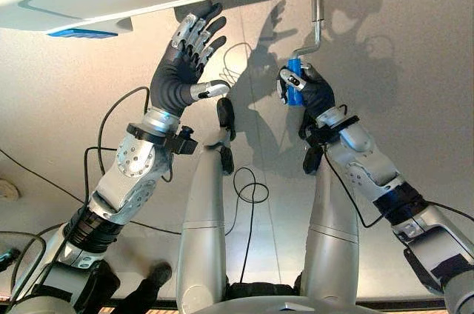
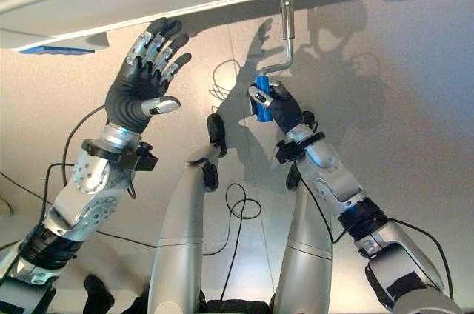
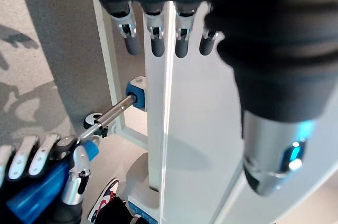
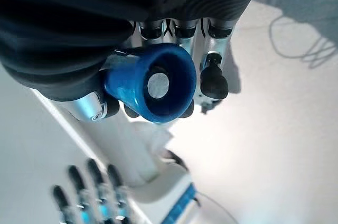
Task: Raise the hospital bed
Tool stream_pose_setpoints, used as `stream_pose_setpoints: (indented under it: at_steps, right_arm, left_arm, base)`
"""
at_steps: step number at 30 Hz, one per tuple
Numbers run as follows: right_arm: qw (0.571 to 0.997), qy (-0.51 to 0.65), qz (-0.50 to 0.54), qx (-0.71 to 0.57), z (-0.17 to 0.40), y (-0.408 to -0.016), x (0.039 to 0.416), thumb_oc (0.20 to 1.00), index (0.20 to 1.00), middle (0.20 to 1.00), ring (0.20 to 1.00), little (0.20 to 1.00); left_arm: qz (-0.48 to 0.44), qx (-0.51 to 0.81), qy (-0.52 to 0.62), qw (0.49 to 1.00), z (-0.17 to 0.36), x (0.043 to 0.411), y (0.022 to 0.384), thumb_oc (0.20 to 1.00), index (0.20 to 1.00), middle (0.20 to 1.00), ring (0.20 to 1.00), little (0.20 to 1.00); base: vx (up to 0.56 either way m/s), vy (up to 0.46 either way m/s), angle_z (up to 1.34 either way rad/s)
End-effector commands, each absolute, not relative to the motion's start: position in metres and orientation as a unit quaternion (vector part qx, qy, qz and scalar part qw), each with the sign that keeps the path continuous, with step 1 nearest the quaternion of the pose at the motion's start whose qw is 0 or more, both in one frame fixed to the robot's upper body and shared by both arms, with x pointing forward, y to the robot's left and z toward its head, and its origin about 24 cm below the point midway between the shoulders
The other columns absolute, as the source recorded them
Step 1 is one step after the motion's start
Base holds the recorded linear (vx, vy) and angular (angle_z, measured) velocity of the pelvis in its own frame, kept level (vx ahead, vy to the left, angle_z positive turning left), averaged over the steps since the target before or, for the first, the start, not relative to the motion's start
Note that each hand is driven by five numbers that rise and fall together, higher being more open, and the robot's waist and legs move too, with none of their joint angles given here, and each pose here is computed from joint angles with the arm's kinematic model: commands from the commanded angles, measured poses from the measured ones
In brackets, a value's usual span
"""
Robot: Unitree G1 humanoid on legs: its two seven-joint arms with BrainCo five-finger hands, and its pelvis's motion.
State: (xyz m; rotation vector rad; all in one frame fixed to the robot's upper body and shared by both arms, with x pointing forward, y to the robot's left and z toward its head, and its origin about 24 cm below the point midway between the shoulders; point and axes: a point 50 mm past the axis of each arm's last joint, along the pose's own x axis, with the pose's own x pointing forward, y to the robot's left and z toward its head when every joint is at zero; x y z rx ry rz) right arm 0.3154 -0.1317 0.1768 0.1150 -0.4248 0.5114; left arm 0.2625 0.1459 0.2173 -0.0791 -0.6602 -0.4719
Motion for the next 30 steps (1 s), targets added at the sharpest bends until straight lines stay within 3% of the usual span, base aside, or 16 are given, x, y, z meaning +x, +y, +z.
stream_pose_setpoints:
  at_steps: [1, 18, 25, 30]
  right_arm:
    - [0.886, -0.375, 0.244, 0.12, 0.245, -0.145, 0.296, 0.2, 0.2, 0.2, 0.2, 0.2]
    - [0.89, -0.449, 0.018, 0.075, 0.273, -0.219, 0.3, 0.2, 0.2, 0.2, 0.2, 0.2]
    - [0.905, -0.414, -0.091, -0.016, 0.268, -0.246, 0.313, 0.2, 0.2, 0.2, 0.2, 0.2]
    - [0.928, -0.316, -0.16, -0.115, 0.246, -0.269, 0.339, 0.2, 0.2, 0.2, 0.2, 0.2]
  left_arm:
    - [-0.249, -0.051, -0.384, 0.887, 0.232, 0.24, 0.148, 1.0, 1.0, 1.0, 1.0, 1.0]
    - [-0.256, -0.07, -0.397, 0.879, 0.236, 0.234, 0.149, 1.0, 1.0, 1.0, 1.0, 1.0]
    - [-0.264, -0.076, -0.4, 0.874, 0.238, 0.233, 0.147, 1.0, 1.0, 1.0, 1.0, 1.0]
    - [-0.279, -0.077, -0.39, 0.874, 0.234, 0.232, 0.142, 1.0, 1.0, 1.0, 1.0, 1.0]
  base:
    - [0.0, 0.0, 0.0]
    - [0.0, -0.007, -0.02]
    - [0.0, -0.003, -0.01]
    - [0.0, -0.007, -0.01]
